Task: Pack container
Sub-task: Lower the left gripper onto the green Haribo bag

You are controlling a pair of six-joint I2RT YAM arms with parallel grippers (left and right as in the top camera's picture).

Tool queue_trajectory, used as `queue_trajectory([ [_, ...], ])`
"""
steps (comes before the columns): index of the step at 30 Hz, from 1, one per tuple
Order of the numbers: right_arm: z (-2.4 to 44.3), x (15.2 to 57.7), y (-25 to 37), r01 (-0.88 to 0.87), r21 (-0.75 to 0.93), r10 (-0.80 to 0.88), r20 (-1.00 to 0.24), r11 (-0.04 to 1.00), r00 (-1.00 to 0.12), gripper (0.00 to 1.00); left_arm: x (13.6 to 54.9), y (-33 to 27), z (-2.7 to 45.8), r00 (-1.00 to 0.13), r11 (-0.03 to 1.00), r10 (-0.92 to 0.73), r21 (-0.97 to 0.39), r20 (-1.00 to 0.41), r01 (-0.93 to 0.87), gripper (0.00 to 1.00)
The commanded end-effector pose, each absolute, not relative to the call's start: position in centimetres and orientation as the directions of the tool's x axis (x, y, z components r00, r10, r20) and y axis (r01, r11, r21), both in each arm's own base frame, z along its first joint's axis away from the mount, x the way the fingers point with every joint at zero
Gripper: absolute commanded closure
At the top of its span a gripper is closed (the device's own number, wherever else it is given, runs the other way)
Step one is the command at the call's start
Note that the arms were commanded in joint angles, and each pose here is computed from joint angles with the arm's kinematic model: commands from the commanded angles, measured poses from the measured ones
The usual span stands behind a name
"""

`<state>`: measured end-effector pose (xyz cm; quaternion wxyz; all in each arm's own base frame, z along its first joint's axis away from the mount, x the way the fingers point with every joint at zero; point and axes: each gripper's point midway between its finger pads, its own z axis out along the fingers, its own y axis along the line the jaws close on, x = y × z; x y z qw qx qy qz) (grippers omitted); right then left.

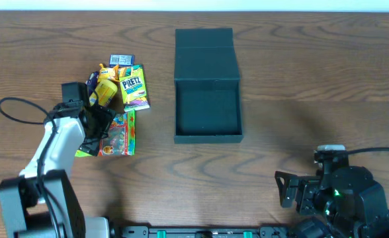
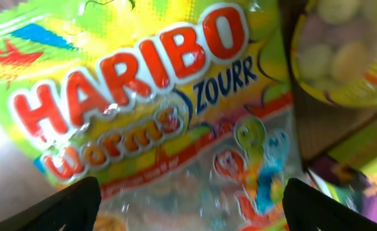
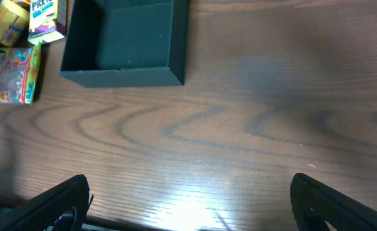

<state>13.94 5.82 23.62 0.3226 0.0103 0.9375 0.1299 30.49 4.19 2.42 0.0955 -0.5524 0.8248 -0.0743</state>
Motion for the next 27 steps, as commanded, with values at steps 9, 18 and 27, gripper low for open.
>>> queue_trajectory([
  [9,23.9,14.0,5.7,-0.069,0.244,0.099,-0.612,0.967,-0.784,0.01,31.6,4.6,0.4,-0.342,0.349,-0.937,-0.215,-0.071,-0.912,0.24],
  [18,23.9,14.0,5.7,-0.069,0.244,0.099,-0.612,0.967,-0.784,0.01,30.5,2.9,-2.2,-0.357,0.343,-0.933,-0.173,0.055,-0.923,0.32],
  [27,23.9,14.0,5.7,-0.069,0.244,0.099,-0.612,0.967,-0.784,0.01,28.0,1.4,-4.2,-0.346,0.337,-0.921,-0.081,0.179,-0.938,0.56],
])
